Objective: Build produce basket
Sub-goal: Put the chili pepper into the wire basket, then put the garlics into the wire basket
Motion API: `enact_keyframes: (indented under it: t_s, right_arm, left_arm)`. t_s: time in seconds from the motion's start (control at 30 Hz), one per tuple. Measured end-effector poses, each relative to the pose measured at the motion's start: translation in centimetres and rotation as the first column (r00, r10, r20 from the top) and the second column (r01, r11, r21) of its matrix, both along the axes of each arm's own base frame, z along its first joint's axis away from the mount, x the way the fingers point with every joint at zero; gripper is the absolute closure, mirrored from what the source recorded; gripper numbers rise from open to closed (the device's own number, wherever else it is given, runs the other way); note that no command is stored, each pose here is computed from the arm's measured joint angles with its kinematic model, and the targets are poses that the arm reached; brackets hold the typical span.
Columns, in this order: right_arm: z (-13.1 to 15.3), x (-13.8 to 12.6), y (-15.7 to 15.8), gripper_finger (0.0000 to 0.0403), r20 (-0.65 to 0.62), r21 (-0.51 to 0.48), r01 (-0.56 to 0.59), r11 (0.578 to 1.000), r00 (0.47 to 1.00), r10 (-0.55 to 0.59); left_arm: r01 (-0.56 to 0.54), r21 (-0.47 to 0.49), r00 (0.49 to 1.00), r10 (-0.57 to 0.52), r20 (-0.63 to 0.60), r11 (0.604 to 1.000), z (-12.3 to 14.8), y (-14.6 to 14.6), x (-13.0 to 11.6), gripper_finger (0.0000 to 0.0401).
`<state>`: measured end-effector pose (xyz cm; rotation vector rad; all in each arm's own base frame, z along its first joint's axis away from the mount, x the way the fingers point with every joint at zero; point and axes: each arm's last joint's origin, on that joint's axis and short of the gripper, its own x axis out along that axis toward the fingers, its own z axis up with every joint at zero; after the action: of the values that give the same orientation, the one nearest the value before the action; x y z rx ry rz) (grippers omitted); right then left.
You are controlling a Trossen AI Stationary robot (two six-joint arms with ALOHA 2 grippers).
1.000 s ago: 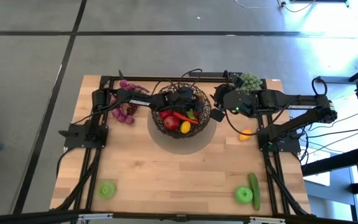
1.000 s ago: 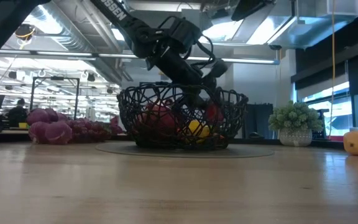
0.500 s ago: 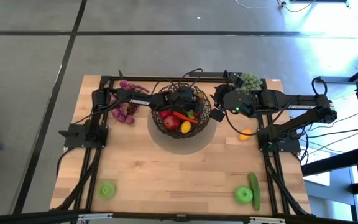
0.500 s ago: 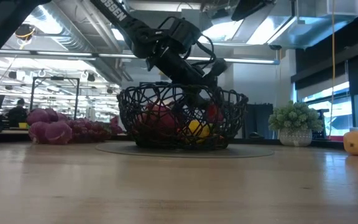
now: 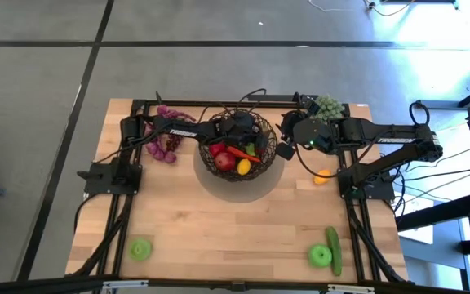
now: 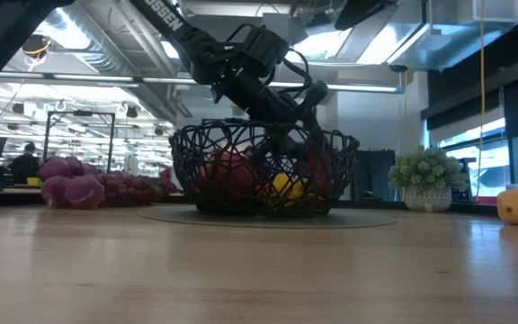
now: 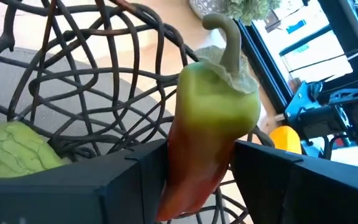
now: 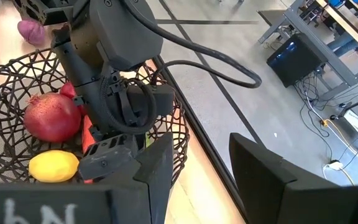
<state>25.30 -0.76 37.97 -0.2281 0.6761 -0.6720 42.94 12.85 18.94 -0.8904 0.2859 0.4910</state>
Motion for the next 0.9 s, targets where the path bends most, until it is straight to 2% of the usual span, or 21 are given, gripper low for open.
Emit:
enact_keyframes:
  t_s: [0.17,0.27,0.43,0.67,0.8,0.9]
  right_arm:
    - [0.0,0.0,0.0,0.0248,-0.014,-0.012,-0.010,1.000,1.000,0.010]
    - [0.0,-0.1,0.0,0.0248,-0.020,-0.012,-0.011,1.000,1.000,0.011]
    - [-0.2,-0.1,0.1,0.0248,-0.033,0.027,-0.053,0.998,0.998,0.054]
    - [-0.2,0.0,0.2,0.0248,-0.032,0.060,-0.086,0.994,0.996,0.088]
    - [-0.2,0.0,0.2,0.0248,-0.041,0.051,-0.095,0.994,0.994,0.097]
    - [-0.1,-0.2,0.3,0.0248,-0.054,0.046,-0.128,0.991,0.990,0.131]
  left_arm:
    - [0.050,0.032,0.999,-0.049,-0.018,0.998,-0.1,-0.1,0.0,0.0241]
    - [0.036,0.033,0.999,-0.035,-0.039,0.999,-0.2,0.0,-0.1,0.0241]
    - [0.011,0.095,0.998,-0.005,-0.059,0.995,0.0,0.1,-0.2,0.0241]
    - [-0.035,0.258,0.993,0.062,-0.100,0.966,1.6,-0.4,-0.6,0.0241]
    - [-0.032,0.330,0.991,0.072,-0.111,0.943,3.0,-0.8,-1.1,0.0241]
    - [-0.002,0.395,0.983,0.074,-0.167,0.919,3.9,-1.2,-1.6,0.0241]
